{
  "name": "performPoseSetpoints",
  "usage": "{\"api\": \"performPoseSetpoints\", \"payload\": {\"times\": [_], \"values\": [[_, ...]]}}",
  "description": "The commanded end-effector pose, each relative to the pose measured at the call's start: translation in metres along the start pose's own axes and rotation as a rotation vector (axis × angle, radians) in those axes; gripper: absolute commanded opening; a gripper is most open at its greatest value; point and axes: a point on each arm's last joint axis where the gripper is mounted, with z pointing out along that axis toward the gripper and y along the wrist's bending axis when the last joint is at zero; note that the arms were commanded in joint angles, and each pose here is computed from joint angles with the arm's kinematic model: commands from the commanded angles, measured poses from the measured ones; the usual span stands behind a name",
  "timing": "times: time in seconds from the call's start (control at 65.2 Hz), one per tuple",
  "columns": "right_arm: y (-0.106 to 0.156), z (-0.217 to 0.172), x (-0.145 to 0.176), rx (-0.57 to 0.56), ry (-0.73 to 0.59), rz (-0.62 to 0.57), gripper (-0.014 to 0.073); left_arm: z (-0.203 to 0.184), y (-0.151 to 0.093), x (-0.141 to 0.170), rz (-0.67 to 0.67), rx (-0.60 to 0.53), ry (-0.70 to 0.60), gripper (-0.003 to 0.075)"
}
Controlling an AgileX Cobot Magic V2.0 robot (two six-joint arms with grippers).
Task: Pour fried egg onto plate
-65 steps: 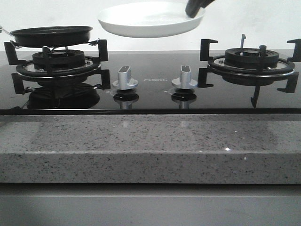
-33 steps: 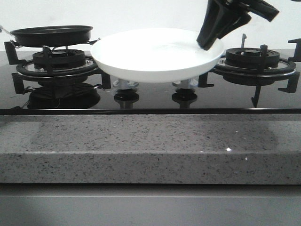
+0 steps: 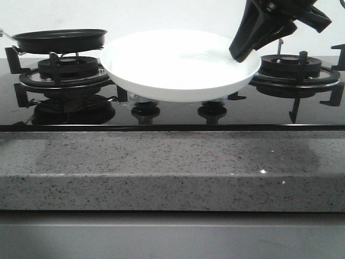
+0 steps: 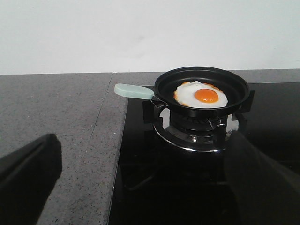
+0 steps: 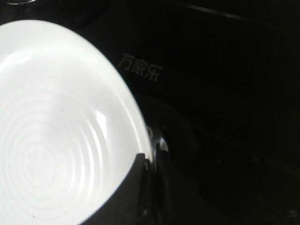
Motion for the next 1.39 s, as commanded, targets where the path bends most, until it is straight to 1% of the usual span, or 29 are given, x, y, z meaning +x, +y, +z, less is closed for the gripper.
{"api": "performPoseSetpoints", "payload": {"times": [0.0,0.061,0.23,0.429,0.475,0.613,0.751,0.843,0.935,0.981,1.088,1.134,1.241,1.379], "values": [[0.012,-0.020,-0.009,-0.029,-0.094,-0.010,-0.0060,-0.001,0.000,-0.016,-0.012,-0.002,-0.103,0.0692],[0.012,-0.020,-0.009,-0.029,-0.094,-0.010,-0.0060,-0.001,0.000,-0.016,-0.036,0.003,-0.103,0.0692],[0.012,-0.020,-0.009,-0.029,-0.094,-0.010,-0.0060,-0.001,-0.002,-0.017,-0.162,0.028,-0.114,0.0692],[0.012,-0.020,-0.009,-0.029,-0.094,-0.010,-0.0060,0.002,-0.006,-0.033,-0.403,0.092,-0.105,0.0692],[0.012,-0.020,-0.009,-0.029,-0.094,-0.010,-0.0060,0.008,-0.008,-0.038,-0.459,0.110,-0.081,0.0692],[0.012,-0.020,-0.009,-0.029,-0.094,-0.010,-0.0060,0.030,-0.012,-0.057,-0.561,0.154,-0.009,0.0692],[0.012,-0.020,-0.009,-0.029,-0.094,-0.010,-0.0060,0.067,-0.009,-0.069,-0.666,0.160,0.107,0.0692],[0.012,-0.020,-0.009,-0.029,-0.094,-0.010,-0.0060,0.091,-0.001,-0.074,-0.766,0.158,0.187,0.0692],[0.012,-0.020,-0.009,-0.029,-0.094,-0.010,-0.0060,0.117,0.013,-0.074,-0.843,0.163,0.268,0.0692],[0.012,-0.020,-0.009,-0.029,-0.094,-0.010,-0.0060,0.131,0.019,-0.071,-0.876,0.197,0.313,0.0692],[0.012,-0.020,-0.009,-0.029,-0.094,-0.010,-0.0060,0.159,0.038,-0.068,-0.946,0.270,0.352,0.0692],[0.012,-0.020,-0.009,-0.029,-0.094,-0.010,-0.0060,0.172,0.047,-0.064,-0.984,0.281,0.362,0.0692],[0.012,-0.020,-0.009,-0.029,-0.094,-0.010,-0.0060,0.195,0.059,-0.056,-0.997,0.289,0.386,0.0692],[0.012,-0.020,-0.009,-0.029,-0.094,-0.010,-0.0060,0.220,0.068,-0.047,-1.015,0.282,0.419,0.0692]]}}
